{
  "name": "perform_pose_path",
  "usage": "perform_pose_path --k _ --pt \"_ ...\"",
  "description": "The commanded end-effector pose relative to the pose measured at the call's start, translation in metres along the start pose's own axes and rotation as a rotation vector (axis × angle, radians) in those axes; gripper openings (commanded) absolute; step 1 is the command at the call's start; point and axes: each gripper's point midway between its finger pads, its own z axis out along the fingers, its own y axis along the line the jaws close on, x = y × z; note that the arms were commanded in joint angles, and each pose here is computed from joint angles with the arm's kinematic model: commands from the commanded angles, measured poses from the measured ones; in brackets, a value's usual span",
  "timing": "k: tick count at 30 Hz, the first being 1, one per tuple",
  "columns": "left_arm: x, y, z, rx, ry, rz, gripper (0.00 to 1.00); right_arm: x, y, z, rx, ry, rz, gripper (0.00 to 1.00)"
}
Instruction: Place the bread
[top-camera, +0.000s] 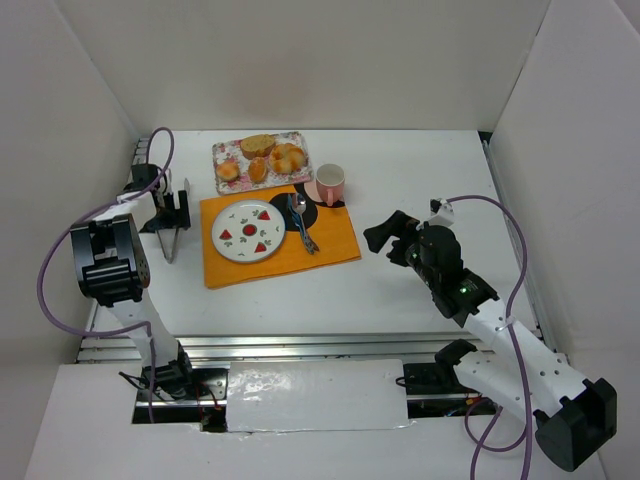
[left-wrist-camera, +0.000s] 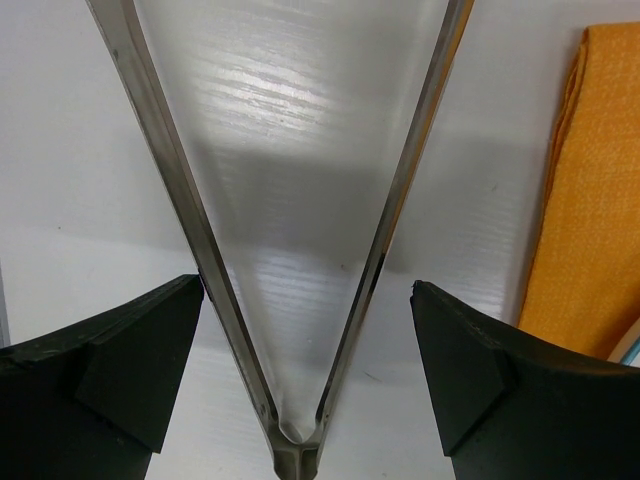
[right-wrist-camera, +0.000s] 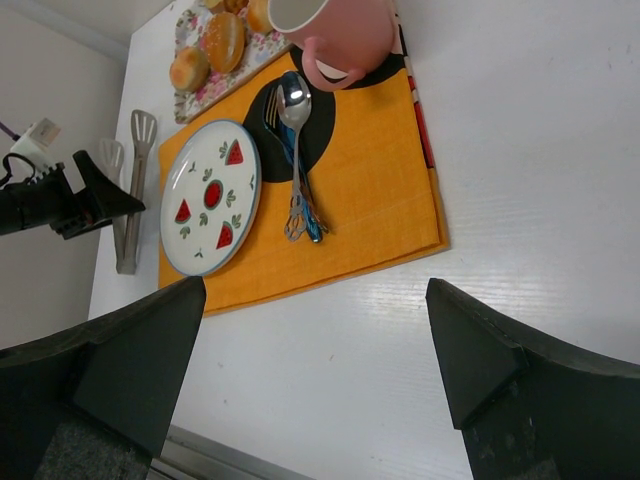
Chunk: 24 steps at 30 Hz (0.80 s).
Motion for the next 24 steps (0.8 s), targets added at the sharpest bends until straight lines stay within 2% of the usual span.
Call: perform_pose_path --k 1,8,24 --pt "-0.016 0.004 0.000 -0.004 -0.030 0.009 1.00 -0.022 0.019 -0.004 -0.047 -0.053 -0.001 1.00" --pt "-0.015 0.011 0.006 -0.041 -0.013 -0.008 1.00 -0.021 0.021 -0.005 -0.060 -0.046 0.003 1.00" --pt "-0.012 0.017 0.020 -0.001 -0.015 -0.049 1.00 -0.019 0.019 -0.002 -0.053 -0.041 0.001 1.00"
